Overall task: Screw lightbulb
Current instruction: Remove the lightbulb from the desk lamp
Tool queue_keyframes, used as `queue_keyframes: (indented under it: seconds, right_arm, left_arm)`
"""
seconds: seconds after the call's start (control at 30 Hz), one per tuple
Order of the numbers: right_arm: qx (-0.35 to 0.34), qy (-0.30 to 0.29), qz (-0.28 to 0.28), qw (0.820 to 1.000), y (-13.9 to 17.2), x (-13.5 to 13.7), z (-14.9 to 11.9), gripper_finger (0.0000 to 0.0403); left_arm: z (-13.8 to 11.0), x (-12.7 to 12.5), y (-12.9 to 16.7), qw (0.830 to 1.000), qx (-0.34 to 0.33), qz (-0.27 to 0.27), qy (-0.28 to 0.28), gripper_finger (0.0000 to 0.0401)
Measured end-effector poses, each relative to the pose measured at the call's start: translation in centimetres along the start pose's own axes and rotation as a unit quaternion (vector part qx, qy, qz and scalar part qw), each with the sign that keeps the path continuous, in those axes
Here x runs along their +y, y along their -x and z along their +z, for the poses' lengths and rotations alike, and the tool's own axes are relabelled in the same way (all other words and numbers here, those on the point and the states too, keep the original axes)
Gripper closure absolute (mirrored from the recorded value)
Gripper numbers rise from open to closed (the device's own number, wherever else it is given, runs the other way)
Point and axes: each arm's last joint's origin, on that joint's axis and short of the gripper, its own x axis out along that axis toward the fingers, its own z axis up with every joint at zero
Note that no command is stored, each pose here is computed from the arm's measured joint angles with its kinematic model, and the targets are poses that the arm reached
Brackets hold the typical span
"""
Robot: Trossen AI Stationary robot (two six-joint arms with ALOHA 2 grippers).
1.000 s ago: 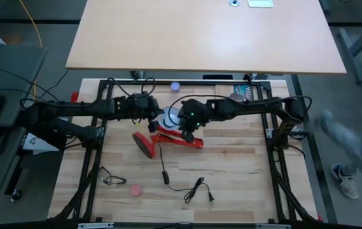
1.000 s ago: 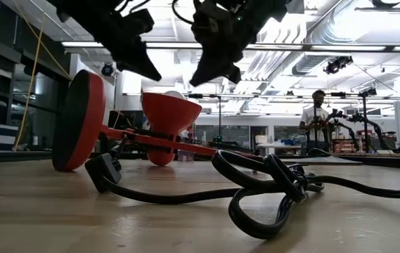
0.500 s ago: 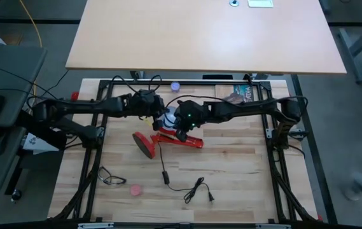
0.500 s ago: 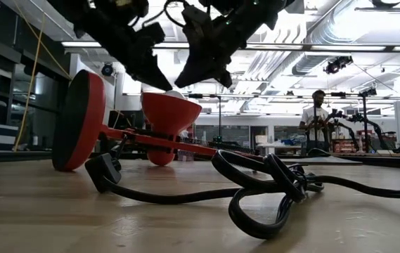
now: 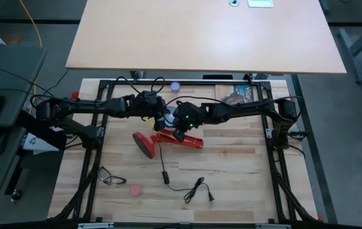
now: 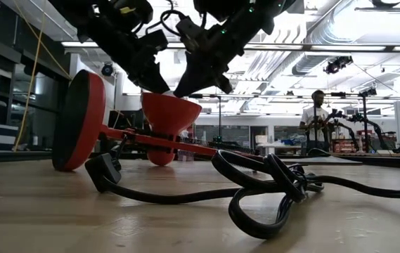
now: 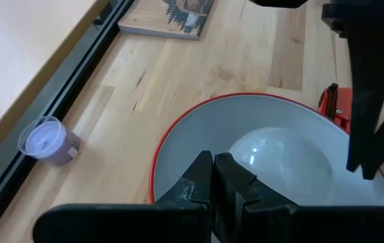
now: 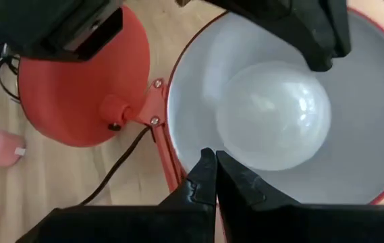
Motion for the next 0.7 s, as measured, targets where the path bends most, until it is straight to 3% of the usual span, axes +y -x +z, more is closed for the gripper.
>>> queue_keyframes:
  seconds: [0.7]
  right_arm:
    - [0.005,0.003,-0.017,1.0,-1.1,-1.5,0.0,0.0403]
  left_arm:
    - [0.0,-0.8,0.6,1.0,0.004,-0.009,0.003,0.0401]
